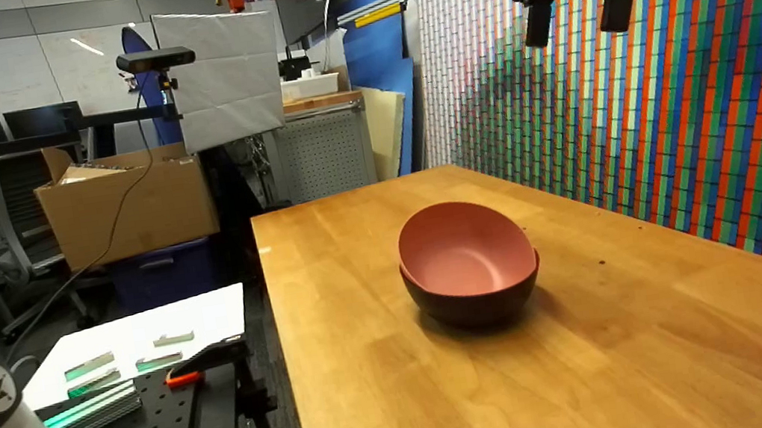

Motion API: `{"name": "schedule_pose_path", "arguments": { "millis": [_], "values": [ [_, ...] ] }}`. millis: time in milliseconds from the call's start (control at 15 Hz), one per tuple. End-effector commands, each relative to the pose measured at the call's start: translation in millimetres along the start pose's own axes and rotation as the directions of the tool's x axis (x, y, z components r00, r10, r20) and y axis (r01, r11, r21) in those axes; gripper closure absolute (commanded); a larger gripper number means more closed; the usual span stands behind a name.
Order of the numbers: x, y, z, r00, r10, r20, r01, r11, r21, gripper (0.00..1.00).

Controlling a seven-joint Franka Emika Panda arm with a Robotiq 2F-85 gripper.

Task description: Place the pink bowl inside the black bowl

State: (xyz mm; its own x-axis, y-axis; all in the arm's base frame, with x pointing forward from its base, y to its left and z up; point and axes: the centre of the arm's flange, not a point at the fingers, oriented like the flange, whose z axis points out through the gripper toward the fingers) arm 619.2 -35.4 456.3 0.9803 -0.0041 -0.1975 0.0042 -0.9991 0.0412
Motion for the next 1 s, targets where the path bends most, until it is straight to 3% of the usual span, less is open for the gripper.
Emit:
{"name": "schedule_pose_path", "arguments": {
  "millis": [0,933],
  "values": [
    [-2.5,1.5,0.2,1.0,-0.012,0.01,0.012,1.0,-0.002,0.0],
    [-6.2,3.2,2.2,0.999,-0.031,0.026,0.031,1.0,-0.002,0.0]
  ]
}}
